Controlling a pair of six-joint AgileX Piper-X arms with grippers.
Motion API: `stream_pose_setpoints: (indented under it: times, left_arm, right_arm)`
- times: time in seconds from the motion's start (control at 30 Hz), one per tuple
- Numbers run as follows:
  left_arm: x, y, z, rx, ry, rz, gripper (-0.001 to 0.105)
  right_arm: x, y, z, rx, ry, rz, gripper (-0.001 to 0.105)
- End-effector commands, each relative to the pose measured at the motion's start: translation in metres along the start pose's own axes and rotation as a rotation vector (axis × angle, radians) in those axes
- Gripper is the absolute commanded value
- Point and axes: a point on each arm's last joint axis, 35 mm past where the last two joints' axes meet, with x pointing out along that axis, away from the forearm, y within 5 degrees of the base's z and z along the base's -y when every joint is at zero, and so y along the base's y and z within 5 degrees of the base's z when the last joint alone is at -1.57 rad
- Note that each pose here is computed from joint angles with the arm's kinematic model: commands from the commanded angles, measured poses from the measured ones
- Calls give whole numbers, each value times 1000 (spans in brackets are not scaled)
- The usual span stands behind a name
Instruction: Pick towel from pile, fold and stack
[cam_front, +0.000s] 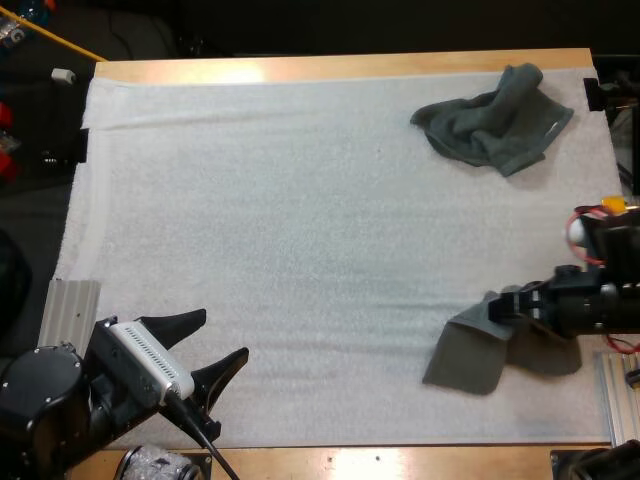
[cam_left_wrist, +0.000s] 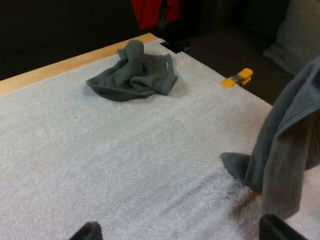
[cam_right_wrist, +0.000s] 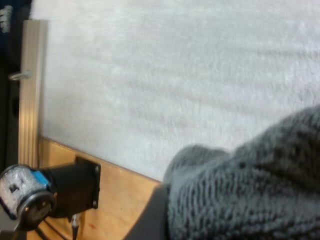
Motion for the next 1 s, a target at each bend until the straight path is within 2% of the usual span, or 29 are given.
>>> stream_pose_setpoints:
  times: [0.0,0.27,0.43,0.53,0.63,0.7,0.73,0.77,0.87,0.97]
  left_arm:
    - [0,-1,1,-7,2,-12,62]
    - [0,-1,1,-7,2,-12,62]
    - [0,-1,1,-7,2,-12,62]
    - [0,-1,1,-7,2,-12,62]
    - [0,-1,1,-7,2,-12,62]
    - [0,-1,1,-7,2,-12,62]
    - [0,-1,1,-7,2,-12,62]
    - [0,-1,1,-7,2,-12,62]
    - [0,-1,1,-7,2,-12,62]
    - [0,-1,1,-7,2,-12,62]
  right_arm:
    - [10,2,6,-12,-15,-4,0]
    - [98,25,53,-69,-57,85,0]
    - [154,32,77,-56,-100,153,0]
    - [178,33,88,-15,-139,192,15]
    - [185,36,99,-19,-216,237,43]
    - [182,40,106,-52,-278,269,67]
    - [179,42,108,-65,-303,284,71]
    - [176,45,110,-78,-325,297,75]
    - [169,46,107,-78,-322,284,75]
    - [168,39,98,-33,-265,191,73]
